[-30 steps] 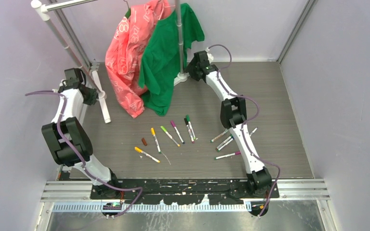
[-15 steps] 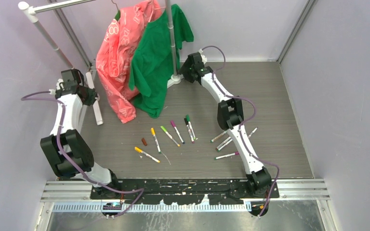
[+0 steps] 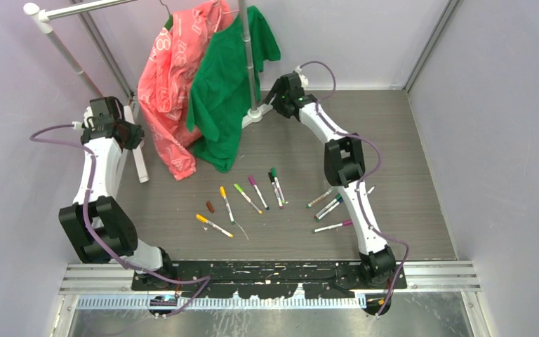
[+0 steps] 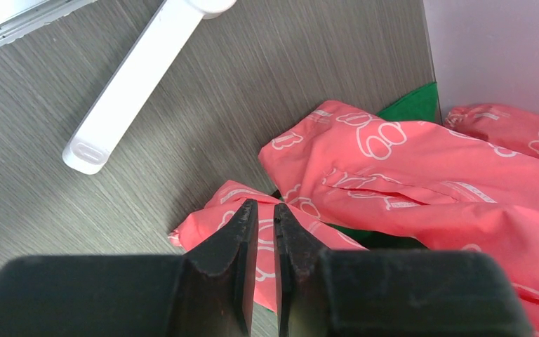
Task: Open the pen caps
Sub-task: Move the distractor to the center of the board, then pick up the pen from the center of the board.
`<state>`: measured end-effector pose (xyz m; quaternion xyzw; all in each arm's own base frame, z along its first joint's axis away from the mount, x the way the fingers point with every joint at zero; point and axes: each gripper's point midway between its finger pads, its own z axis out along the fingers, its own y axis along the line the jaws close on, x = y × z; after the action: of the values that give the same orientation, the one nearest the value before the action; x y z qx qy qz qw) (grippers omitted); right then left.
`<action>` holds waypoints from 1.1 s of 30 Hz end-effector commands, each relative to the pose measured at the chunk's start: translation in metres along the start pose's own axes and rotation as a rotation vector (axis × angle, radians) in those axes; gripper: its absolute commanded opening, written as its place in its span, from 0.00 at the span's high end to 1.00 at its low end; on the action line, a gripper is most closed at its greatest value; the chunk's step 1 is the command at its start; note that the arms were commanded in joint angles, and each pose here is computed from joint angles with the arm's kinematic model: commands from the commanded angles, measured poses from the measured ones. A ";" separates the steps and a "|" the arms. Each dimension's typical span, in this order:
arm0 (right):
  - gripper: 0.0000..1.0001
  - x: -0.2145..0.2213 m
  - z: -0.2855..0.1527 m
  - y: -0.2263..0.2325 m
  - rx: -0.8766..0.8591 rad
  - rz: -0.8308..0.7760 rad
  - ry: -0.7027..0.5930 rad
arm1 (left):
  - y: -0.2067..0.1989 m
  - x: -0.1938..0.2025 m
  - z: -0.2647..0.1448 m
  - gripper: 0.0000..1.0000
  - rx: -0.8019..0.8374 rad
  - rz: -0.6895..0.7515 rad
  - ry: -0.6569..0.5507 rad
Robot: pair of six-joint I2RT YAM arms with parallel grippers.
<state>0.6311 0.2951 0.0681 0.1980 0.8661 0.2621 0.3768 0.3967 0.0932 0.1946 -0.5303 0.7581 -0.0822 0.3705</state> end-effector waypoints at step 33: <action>0.29 0.107 -0.309 -0.062 0.221 -0.488 0.277 | 0.003 0.151 -0.096 0.85 0.162 0.468 0.343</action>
<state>0.3464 0.1891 0.1495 0.0381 0.9524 0.0664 0.2951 0.3300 -0.0557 0.1873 -0.3114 0.8940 -0.1380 0.2912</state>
